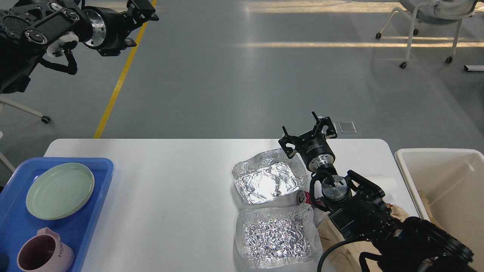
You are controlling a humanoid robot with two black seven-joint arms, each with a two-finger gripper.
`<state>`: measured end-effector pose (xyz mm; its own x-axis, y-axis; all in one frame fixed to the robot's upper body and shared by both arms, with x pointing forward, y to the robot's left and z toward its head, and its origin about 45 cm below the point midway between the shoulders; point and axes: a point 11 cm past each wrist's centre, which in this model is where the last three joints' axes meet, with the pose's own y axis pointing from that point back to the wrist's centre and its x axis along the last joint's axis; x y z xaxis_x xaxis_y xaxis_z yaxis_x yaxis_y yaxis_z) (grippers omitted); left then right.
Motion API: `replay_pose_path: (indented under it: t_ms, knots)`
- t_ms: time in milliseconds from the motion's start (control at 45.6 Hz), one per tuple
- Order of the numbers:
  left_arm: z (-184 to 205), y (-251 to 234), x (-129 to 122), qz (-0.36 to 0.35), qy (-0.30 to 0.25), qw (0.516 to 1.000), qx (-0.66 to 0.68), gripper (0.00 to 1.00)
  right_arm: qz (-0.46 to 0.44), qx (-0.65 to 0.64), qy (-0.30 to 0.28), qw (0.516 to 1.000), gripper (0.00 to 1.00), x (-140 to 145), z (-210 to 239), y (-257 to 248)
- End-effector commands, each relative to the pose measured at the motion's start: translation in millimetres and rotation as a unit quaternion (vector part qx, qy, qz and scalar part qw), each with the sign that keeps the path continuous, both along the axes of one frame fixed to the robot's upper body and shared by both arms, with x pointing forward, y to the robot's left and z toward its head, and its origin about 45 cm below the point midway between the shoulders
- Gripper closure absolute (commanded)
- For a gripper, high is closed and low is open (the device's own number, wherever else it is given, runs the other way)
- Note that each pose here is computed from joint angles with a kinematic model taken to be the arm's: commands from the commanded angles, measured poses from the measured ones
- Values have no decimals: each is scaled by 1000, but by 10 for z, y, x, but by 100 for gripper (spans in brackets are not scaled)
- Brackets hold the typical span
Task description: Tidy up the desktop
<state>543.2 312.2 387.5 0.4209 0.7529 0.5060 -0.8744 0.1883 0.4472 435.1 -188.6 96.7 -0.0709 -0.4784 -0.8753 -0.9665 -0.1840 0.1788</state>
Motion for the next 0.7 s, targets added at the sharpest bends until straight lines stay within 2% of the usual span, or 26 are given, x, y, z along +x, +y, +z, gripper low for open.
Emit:
replay_pose_path:
  t_ms: [0,131,219,285,438,548,679]
  knots:
    - [-401,50,-83,-4,50,999,-5,4,0,0,0,1000,0,0,0,0]
    - [-739,-58,-266,-72,133,988,-23,3,0,0,0,1000,0,0,0,0]
    - [-707,-39,-296,-88,139,986,-35,3,0,-1,0,1000,0,0,0,1]
    - [-637,2,-265,-79,126,988,-38,3,0,0,0,1000,0,0,0,0]
    - [-481,252,-79,29,35,998,-46,3,0,0,0,1000,0,0,0,0]
    - [-615,420,-62,107,1,990,-88,3,0,0,0,1000,0,0,0,0]
    - [-566,465,-35,157,-25,972,-172,3,0,0,-1,1000,0,0,1,1]
